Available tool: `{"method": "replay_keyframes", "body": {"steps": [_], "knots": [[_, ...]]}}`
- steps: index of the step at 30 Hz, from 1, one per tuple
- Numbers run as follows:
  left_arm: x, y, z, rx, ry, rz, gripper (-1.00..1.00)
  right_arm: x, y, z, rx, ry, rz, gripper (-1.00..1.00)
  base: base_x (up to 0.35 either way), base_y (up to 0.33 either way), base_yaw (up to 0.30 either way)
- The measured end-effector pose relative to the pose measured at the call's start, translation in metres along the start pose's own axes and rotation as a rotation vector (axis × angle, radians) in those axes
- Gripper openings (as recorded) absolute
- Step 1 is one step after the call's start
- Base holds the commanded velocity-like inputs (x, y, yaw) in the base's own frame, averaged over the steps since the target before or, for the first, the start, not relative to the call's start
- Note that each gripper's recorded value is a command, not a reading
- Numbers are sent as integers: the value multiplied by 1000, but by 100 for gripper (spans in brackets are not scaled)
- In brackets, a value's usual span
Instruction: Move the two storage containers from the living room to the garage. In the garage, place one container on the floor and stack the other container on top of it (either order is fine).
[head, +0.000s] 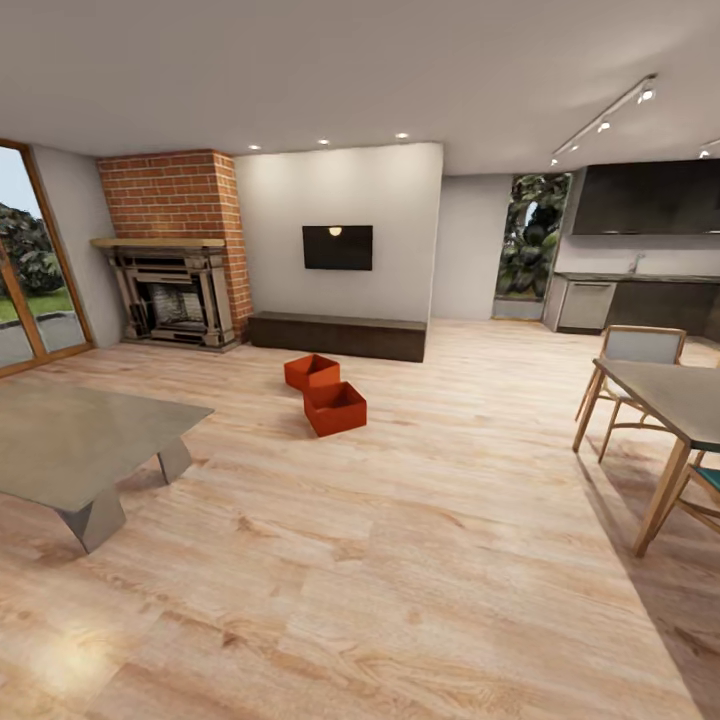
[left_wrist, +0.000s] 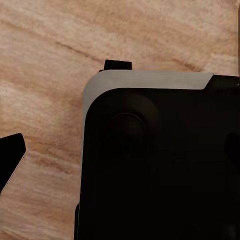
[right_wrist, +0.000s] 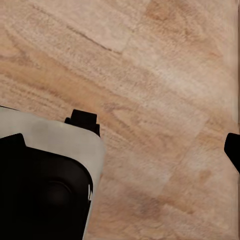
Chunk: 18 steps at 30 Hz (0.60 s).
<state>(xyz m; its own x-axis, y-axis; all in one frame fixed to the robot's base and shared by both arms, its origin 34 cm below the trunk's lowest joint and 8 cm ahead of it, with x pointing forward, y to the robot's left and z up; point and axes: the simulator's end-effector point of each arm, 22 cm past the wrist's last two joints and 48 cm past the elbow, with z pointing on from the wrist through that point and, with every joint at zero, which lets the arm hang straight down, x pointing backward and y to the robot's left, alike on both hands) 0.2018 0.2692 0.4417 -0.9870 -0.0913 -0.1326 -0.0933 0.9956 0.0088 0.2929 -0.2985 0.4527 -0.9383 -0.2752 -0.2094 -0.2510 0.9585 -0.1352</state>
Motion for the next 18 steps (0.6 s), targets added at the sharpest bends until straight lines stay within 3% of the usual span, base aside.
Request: {"method": "replay_keyframes", "body": {"steps": [18], "knots": [[0, 0, 0, 0, 0, 0, 100, 0, 1, 0, -2, 0, 0, 100, 323, 0, 0]]}}
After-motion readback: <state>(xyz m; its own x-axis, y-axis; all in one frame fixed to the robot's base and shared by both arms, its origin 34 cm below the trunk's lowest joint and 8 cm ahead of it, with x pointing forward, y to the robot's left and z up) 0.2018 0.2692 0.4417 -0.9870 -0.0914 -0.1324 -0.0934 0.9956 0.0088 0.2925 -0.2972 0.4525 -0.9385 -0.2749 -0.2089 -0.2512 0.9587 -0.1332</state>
